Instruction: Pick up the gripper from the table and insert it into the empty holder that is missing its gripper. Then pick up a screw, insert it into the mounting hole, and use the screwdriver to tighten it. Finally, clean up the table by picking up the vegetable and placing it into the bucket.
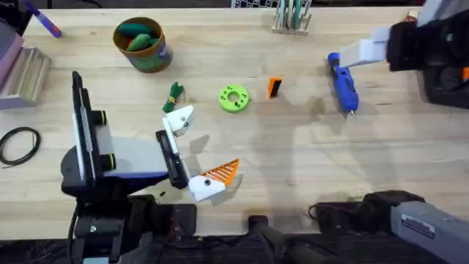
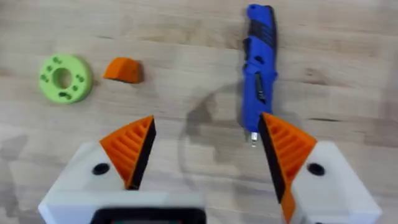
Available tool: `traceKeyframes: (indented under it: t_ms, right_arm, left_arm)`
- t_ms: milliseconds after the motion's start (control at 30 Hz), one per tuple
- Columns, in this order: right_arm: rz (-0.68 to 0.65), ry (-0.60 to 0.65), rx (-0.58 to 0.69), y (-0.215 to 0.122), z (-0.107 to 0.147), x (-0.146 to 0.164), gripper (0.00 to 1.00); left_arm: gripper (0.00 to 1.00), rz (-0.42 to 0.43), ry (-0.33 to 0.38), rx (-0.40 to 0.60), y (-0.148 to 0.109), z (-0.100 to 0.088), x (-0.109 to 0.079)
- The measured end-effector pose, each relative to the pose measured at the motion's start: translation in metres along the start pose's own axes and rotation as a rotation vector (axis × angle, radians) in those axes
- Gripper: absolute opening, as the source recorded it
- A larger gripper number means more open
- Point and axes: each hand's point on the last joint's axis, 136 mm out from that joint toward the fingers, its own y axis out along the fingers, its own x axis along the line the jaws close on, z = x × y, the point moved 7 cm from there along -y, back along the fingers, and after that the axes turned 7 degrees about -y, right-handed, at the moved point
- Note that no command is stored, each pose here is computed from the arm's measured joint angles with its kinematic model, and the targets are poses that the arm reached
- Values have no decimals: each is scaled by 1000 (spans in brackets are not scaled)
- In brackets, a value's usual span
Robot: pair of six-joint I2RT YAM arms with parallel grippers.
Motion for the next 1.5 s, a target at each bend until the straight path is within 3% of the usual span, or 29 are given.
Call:
traceKeyframes:
  t_ms: [267,600,867,1500]
  right_arm:
    - [-77,-84,42,8,-2,55,994]
    - [-101,-74,229,32,-9,104,994]
    - [-86,-65,301,47,-30,118,994]
    - [-56,-47,390,97,-42,131,994]
  left_arm:
    - [985,0,0,0,0,0,0]
    - [986,0,0,0,0,0,0]
    - [986,0,0,0,0,0,0]
    - [986,0,-1,0,0,0,0]
